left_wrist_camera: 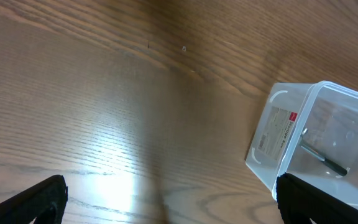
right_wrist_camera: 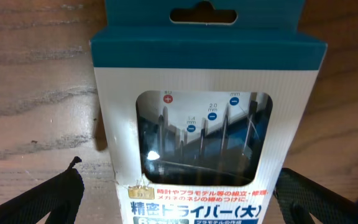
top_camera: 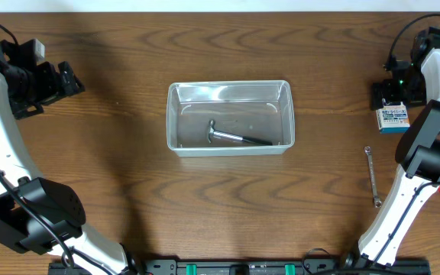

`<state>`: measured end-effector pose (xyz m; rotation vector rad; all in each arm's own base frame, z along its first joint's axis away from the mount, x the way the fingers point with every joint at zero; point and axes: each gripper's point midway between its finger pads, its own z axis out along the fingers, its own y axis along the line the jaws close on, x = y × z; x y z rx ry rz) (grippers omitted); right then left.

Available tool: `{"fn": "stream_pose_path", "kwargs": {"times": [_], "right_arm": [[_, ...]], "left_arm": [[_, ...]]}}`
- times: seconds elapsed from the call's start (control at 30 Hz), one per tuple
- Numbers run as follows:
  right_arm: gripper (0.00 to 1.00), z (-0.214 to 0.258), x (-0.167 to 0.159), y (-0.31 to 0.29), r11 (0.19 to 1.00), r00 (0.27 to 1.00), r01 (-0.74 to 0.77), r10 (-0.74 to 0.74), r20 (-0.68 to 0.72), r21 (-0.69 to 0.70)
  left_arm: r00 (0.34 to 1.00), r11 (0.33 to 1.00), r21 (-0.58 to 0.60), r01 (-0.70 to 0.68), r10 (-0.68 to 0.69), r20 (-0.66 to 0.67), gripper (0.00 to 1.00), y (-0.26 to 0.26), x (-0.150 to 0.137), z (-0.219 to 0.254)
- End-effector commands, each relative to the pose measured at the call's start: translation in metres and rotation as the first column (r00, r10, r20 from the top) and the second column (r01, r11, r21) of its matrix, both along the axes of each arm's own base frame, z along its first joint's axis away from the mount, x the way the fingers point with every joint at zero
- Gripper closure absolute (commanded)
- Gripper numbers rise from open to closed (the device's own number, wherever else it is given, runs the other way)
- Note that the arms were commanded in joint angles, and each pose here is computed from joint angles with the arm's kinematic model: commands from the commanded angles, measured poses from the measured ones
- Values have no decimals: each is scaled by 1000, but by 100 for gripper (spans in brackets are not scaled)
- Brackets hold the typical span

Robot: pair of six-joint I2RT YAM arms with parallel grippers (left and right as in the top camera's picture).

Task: Pack container
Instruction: 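Lower the open right gripper onto the blue screwdriver set box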

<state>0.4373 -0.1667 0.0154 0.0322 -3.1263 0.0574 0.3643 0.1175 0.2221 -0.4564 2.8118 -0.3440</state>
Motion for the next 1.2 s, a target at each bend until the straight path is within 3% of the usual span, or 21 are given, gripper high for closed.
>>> {"fn": "stream_pose_path", "kwargs": {"times": [0.0, 0.8, 1.17], "right_arm": [[1, -13, -3, 0, 1000, 1000, -5, 5, -20, 21], [1, -37, -11, 0, 999, 997, 1, 1, -76, 38], [5, -38, -11, -3, 1000, 997, 8, -6, -81, 20]], "left_arm": [[1000, 1000, 7, 4, -3, -14, 2, 2, 0, -5], [1000, 1000, 7, 4, -4, -14, 2, 2, 0, -5], [1000, 1000, 7, 4, -3, -14, 2, 2, 0, -5]]}}
